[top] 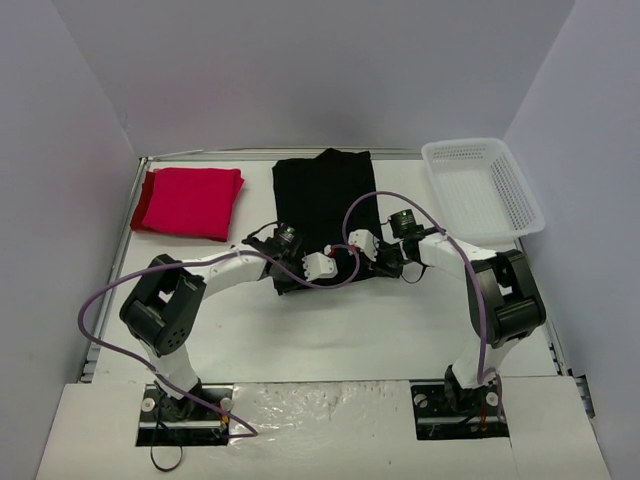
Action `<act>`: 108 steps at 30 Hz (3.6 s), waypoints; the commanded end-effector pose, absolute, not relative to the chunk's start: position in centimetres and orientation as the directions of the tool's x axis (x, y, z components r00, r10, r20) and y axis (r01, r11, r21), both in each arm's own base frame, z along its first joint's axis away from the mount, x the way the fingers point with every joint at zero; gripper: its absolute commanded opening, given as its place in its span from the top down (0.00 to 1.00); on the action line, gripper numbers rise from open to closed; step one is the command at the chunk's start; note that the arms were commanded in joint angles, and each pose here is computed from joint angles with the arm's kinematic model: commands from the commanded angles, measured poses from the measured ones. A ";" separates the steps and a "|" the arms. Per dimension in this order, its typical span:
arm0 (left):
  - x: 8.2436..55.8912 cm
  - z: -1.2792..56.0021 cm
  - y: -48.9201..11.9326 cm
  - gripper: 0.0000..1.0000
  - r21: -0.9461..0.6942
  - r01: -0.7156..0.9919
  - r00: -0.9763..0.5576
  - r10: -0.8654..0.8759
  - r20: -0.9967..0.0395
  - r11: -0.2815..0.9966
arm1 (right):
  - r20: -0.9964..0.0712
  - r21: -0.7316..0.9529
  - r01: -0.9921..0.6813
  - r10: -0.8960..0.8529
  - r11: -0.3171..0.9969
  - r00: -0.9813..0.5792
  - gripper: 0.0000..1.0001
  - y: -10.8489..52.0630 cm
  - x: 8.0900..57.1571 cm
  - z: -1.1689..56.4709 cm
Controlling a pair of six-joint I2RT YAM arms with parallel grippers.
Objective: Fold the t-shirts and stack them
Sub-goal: Grab one side of the 2/3 rectangular tshirt with both arms, then fold the long partially folded tshirt into a neat square, then put the neatly folded tshirt into the corner of the board with the left arm
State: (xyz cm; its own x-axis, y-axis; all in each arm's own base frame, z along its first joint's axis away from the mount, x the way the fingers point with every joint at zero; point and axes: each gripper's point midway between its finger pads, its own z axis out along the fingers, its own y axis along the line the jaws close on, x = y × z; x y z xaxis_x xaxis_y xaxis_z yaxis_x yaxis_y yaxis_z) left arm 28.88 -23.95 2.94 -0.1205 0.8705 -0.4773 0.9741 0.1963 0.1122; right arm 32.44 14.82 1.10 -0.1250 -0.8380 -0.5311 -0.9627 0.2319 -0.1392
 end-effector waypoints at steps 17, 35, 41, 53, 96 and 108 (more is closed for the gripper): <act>15.1 15.9 -22.1 0.98 -0.317 0.905 0.057 0.818 -0.573 -0.285 | -0.580 0.055 -0.997 -0.811 0.060 -0.080 1.00 15.6 20.3 12.9; 16.7 22.4 -20.2 0.98 -0.080 0.969 0.147 0.803 -0.578 -0.235 | -0.617 -0.067 -0.998 -0.786 0.001 0.040 1.00 15.8 22.1 19.1; 20.6 21.5 -20.5 0.98 0.003 0.988 0.131 0.821 -0.556 -0.156 | -0.631 -0.117 -0.992 -0.775 0.042 0.041 1.00 16.7 27.4 19.1; 29.9 20.3 -21.0 0.98 0.119 0.992 0.097 0.835 -0.542 -0.038 | -0.623 -0.139 -0.988 -0.781 0.073 0.030 1.00 16.4 35.0 18.2; 33.9 16.8 -9.6 0.06 0.370 0.598 -0.464 0.684 -0.564 0.711 | -0.500 -0.183 -0.627 -0.620 0.758 -0.604 0.00 8.4 31.4 13.6; 33.0 14.2 -10.0 0.06 -0.051 0.626 -0.640 0.476 -0.603 0.778 | -0.671 -0.196 -0.547 -0.518 0.814 -0.531 0.00 7.0 31.1 13.1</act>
State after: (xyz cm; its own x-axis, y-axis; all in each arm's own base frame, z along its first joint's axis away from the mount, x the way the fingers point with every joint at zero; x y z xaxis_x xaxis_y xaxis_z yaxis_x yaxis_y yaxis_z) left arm 34.38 -9.99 13.12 -0.6245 0.5308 -0.5730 0.6270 0.7781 0.0374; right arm 29.83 6.62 11.88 -0.5727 -0.5599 -0.5988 -0.5776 0.7939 -0.1899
